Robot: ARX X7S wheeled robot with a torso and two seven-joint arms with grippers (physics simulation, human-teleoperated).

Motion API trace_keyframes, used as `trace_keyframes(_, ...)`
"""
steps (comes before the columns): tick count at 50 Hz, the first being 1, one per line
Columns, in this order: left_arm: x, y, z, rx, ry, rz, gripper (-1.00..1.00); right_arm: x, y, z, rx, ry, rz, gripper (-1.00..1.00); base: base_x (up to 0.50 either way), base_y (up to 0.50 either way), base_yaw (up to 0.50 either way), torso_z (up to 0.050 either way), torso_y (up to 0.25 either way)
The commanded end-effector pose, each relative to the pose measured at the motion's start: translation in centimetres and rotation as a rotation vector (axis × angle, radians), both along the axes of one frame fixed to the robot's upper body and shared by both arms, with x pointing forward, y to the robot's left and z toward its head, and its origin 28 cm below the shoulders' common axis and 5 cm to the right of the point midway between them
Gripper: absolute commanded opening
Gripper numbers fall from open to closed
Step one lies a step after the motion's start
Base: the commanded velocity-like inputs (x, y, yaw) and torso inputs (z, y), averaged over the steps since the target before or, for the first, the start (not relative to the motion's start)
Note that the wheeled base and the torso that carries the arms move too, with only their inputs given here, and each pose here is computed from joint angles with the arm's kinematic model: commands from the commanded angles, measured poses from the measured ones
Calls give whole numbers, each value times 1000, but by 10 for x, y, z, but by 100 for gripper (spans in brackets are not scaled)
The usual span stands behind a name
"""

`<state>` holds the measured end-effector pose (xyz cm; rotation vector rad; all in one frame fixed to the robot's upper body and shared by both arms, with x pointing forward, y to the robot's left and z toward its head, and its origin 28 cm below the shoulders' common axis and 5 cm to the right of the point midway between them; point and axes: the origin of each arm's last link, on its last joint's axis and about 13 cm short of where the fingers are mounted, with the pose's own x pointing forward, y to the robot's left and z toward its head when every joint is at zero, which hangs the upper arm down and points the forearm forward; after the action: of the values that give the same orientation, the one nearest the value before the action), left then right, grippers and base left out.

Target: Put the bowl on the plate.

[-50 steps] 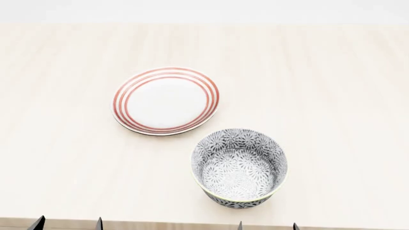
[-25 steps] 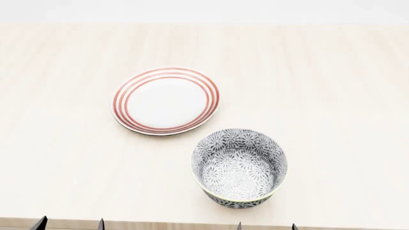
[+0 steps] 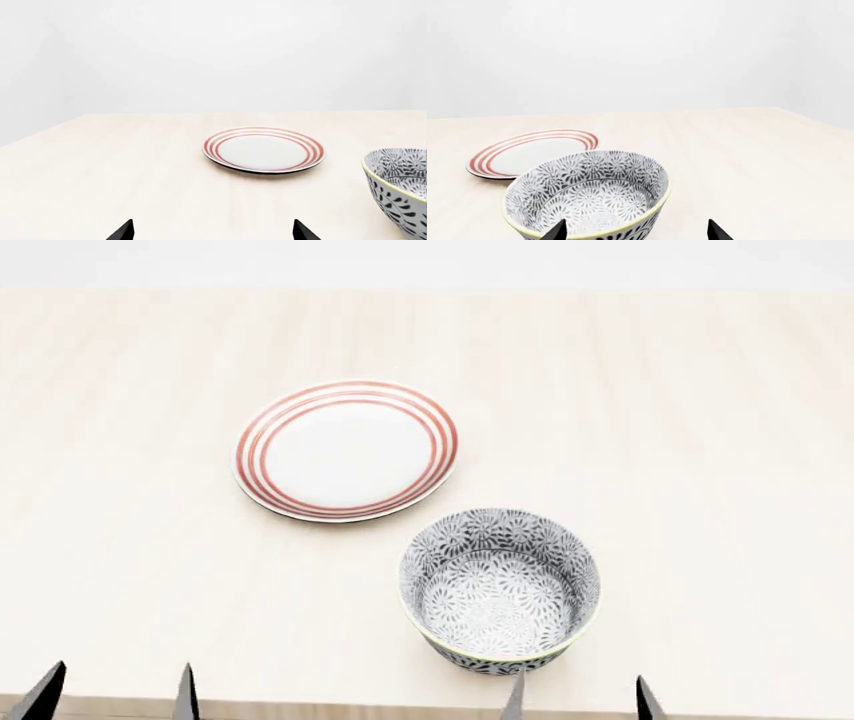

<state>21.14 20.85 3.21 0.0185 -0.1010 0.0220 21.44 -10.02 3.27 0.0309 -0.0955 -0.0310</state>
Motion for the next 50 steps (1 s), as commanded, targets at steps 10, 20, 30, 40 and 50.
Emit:
trace_keyframes(10,-17,32,99,-26,-472,241,100,-7,-24,98,176,-568,-173,100,52,0,0,0,0)
trace_keyframes(20,-18,31,100,-15,-490,239,100,-8,-22,100,171,-572,-157,100,497,0,0,0,0)
trace_keyframes(30,-17,29,97,-17,-474,231,100,-8,-21,97,164,-565,-149,100,500,0,0,0,0)
trace_keyframes(40,-13,24,87,-9,-369,193,100,-9,-19,97,142,-562,-132,100,370,0,0,0,0)
trace_keyframes(50,-4,-5,41,-47,44,-7,100,-10,-17,96,130,-552,-106,100,0,0,0,0,0)
